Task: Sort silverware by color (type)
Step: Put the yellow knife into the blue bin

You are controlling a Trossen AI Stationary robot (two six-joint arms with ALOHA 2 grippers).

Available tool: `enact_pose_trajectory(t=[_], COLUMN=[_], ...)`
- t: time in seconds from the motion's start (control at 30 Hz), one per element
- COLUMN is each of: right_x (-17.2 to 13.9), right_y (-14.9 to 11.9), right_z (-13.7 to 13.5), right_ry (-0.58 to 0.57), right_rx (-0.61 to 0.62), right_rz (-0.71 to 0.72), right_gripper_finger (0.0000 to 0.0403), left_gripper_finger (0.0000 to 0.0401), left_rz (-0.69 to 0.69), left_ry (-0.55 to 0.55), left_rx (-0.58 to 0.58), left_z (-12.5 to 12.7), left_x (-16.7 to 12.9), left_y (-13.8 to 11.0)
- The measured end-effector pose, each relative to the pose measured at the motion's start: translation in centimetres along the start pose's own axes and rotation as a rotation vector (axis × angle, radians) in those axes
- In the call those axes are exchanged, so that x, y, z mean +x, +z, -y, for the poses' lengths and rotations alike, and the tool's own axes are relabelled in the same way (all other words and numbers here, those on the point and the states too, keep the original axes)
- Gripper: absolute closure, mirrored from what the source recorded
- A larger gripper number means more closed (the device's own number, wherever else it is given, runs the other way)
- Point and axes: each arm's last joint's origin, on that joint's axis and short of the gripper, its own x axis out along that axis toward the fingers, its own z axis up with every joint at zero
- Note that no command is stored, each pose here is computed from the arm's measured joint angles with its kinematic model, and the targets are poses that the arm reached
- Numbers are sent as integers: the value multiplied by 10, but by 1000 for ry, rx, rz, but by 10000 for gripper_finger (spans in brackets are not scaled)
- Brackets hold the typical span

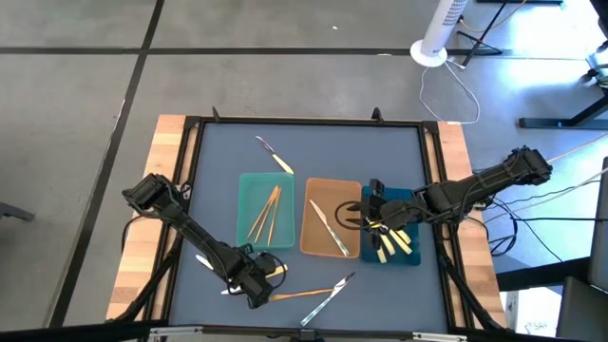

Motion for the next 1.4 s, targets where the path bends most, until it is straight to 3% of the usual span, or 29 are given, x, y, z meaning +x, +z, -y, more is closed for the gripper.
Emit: enact_pose_trajectory(t=[0.87, 1.17, 1.4], right_x=[0, 0, 0], right_y=[0, 0, 0], right_z=[0, 0, 0], right_ry=[0, 0, 0], right_rx=[1, 1, 1], right_rz=[1, 1, 2], right_gripper_finger=[278, 278, 278], left_gripper_finger=[356, 356, 356], left_rz=[-41, 21, 140], left_ry=[-72, 14, 161], left_rx=[41, 154, 270], left_z=[8, 20, 22], left_x=[-16, -52, -88], left_y=[5, 23, 42])
